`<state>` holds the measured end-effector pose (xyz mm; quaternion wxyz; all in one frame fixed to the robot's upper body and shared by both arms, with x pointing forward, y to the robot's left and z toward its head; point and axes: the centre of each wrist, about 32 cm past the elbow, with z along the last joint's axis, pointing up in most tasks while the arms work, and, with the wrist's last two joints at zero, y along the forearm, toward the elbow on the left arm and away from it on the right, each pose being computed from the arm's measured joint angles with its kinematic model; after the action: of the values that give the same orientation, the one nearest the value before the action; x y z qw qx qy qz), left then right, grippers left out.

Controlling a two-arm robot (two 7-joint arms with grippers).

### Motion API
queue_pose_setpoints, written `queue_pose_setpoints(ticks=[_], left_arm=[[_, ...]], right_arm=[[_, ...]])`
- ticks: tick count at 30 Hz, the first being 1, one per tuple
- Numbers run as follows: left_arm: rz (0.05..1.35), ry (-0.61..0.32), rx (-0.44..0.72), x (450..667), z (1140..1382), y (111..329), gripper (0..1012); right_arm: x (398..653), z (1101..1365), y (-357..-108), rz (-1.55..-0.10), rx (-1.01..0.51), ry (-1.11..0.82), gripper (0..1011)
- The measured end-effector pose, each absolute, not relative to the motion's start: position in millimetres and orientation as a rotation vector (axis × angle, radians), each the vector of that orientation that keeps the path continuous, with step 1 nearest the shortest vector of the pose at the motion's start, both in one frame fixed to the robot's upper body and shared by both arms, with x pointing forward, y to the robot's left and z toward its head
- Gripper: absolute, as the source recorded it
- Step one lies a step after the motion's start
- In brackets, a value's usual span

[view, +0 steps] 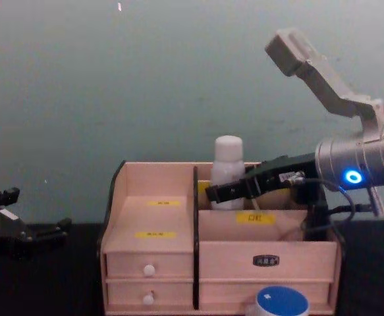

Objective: Pick up the facial cleanser and watermelon frost from the table and place them into the tiered storage box.

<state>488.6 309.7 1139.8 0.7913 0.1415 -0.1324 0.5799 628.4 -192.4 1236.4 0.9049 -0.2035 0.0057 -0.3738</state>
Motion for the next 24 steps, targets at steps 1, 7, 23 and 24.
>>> queue_pose_setpoints(ticks=[1, 7, 23, 24], left_arm=[[1.248, -0.285, 0.304, 489, 1140, 310, 1001], [1.248, -0.285, 0.304, 489, 1140, 310, 1001], [1.248, -0.285, 0.304, 489, 1140, 310, 1001], [1.248, -0.285, 0.304, 489, 1140, 310, 1001]], right_arm=[[628, 1236, -192, -0.772, -0.42, 0.012, 1000], [628, 1236, -192, -0.772, -0.42, 0.013, 1000], [602, 1262, -207, -0.779, -0.348, -0.022, 1000], [598, 1262, -209, -0.779, -0.349, -0.021, 1000]])
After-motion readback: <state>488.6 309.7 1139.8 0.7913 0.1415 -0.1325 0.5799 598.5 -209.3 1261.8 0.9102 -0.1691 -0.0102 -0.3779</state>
